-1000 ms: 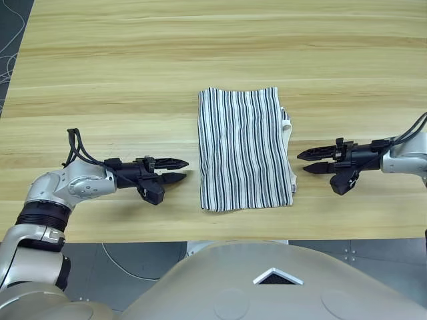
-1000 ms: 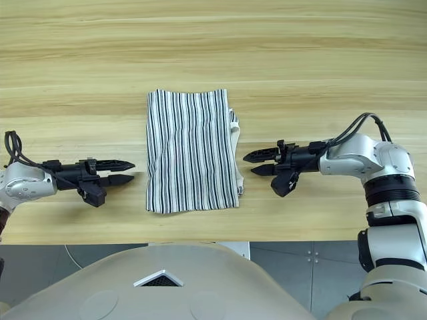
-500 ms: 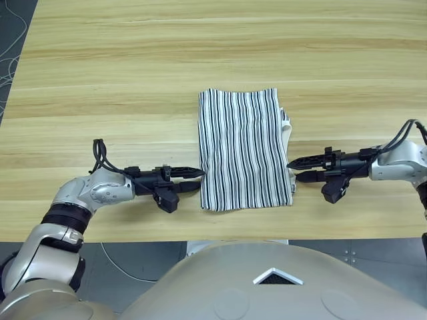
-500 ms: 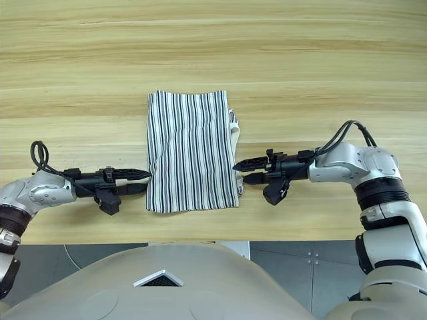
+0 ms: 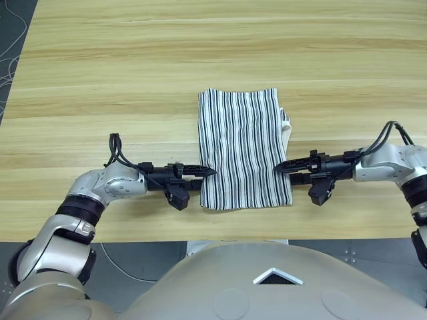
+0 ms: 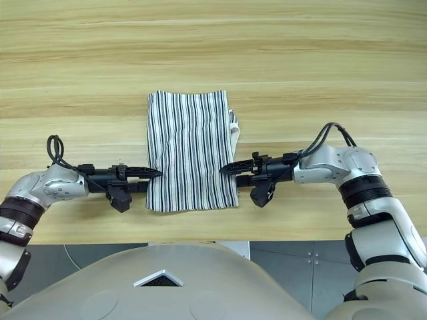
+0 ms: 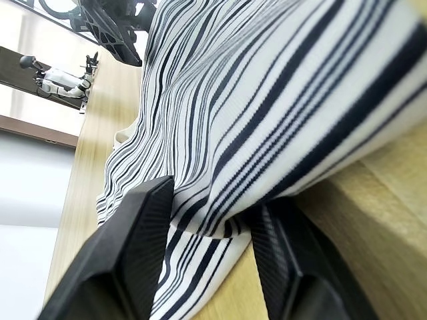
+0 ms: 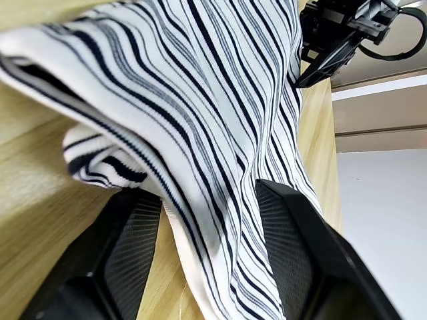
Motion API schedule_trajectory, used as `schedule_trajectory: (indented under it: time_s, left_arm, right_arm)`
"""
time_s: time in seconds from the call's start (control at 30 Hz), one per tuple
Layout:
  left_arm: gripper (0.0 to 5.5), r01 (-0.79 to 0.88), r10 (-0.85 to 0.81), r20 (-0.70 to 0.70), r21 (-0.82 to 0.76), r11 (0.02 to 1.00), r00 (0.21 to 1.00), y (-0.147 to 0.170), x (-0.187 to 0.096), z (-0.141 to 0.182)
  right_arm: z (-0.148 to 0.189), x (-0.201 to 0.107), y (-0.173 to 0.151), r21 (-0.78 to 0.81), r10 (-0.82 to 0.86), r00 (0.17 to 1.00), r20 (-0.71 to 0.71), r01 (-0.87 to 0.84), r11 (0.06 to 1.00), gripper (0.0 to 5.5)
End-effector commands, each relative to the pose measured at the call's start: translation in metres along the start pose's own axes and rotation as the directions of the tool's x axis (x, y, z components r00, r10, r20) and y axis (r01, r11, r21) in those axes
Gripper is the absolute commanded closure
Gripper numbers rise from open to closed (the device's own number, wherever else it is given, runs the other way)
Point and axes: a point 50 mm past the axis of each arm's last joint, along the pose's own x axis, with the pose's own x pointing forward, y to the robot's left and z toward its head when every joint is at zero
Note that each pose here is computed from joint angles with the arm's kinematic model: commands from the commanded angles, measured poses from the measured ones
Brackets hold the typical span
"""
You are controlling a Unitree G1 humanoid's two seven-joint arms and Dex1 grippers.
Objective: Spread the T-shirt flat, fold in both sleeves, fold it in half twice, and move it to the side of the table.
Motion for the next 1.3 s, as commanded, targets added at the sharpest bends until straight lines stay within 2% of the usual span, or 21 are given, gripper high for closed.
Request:
schedule_trajectory:
  time_s: [0.03,0.43,0.83,0.9,1.03,1.1,1.2,1.3]
  left_arm:
    - [3.51,0.049,-0.049,-0.005,-0.012,0.999,0.999,-0.006,0.003,-0.002]
    - [3.51,0.066,-0.066,0.014,-0.033,0.997,0.998,-0.013,0.012,-0.001]
    - [5.23,0.066,-0.065,0.013,-0.031,0.997,0.998,-0.010,0.013,-0.003]
    - [5.40,0.065,-0.064,0.013,-0.031,0.997,0.998,-0.010,0.014,-0.003]
    - [5.40,0.070,-0.070,0.018,-0.032,0.997,0.997,-0.009,0.014,-0.002]
    - [5.40,0.073,-0.073,0.019,-0.030,0.997,0.997,-0.009,0.014,-0.002]
    - [5.40,0.096,-0.096,-0.026,-0.017,0.995,0.995,-0.001,0.014,-0.007]
    - [5.40,0.258,-0.273,-0.115,-0.125,0.958,0.955,0.004,0.009,-0.011]
  right_arm:
    - [0.001,0.011,0.022,0.032,0.145,0.989,0.006,-0.145,0.989,2.95]
    - [-0.001,0.020,0.025,0.007,0.190,0.982,0.008,-0.190,0.982,2.95]
    - [-0.002,0.019,0.027,0.008,0.205,0.979,0.004,-0.205,0.979,5.32]
    - [-0.002,0.019,0.026,0.006,0.202,0.979,0.005,-0.202,0.979,5.34]
    - [-0.002,0.020,0.025,0.010,0.197,0.980,0.010,-0.197,0.980,5.34]
    - [-0.003,0.020,0.024,0.039,0.181,0.983,0.011,-0.182,0.983,5.34]
    - [-0.005,0.019,0.021,0.168,0.134,0.991,-0.002,-0.132,0.977,5.34]
    - [-0.011,0.014,0.001,0.390,0.056,0.998,-0.026,-0.042,0.920,5.35]
